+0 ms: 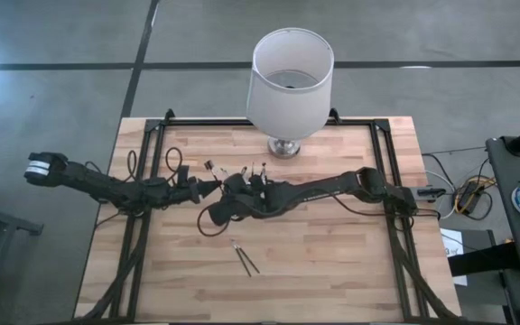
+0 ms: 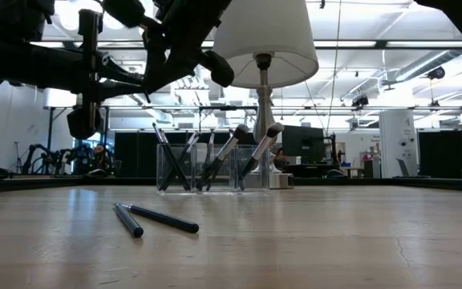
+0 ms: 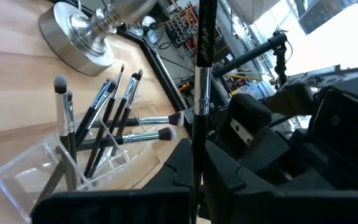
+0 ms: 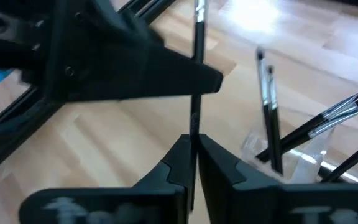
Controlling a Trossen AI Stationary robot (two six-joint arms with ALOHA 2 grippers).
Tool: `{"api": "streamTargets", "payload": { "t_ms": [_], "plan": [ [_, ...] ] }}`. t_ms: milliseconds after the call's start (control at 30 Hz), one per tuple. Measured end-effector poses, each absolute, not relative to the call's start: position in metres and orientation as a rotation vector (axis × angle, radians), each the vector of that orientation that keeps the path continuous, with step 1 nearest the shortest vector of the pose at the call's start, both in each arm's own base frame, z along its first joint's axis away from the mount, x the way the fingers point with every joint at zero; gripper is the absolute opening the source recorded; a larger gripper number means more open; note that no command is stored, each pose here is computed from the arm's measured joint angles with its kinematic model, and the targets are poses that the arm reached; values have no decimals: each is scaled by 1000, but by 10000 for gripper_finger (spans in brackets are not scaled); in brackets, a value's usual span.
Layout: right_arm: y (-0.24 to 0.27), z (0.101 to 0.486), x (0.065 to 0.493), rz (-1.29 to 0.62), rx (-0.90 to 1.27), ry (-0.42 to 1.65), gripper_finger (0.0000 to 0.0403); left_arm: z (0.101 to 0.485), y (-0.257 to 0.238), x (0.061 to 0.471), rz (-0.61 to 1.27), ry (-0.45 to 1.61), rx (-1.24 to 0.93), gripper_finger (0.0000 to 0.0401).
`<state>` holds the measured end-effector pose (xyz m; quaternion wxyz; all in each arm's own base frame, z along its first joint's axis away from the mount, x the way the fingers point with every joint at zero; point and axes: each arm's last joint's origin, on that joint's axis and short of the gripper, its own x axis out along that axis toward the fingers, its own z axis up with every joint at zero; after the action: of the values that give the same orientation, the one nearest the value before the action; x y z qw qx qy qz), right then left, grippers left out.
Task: Put items in baskets/containers
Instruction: Put the brow brush into the transparent organizer
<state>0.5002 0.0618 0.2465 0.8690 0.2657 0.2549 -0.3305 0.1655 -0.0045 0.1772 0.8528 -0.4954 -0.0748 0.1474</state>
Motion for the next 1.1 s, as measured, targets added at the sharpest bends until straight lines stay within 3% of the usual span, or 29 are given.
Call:
{"api": "streamTargets", "payload": {
  "t_ms": [267,467,667,1100],
  "plan": [
    [79,281,478,-637,555,559,116,183,-5,162,277,-162,-936,10],
    [67,314,470,-604,599,463,169,195,-11,164,120,-132,-809,10],
    [47,327,485,-468,605,354,175,221,-23,171,1,-152,-603,9],
    [69,351,472,-409,605,305,171,250,-26,168,-104,-194,-480,9]
  ]
}}
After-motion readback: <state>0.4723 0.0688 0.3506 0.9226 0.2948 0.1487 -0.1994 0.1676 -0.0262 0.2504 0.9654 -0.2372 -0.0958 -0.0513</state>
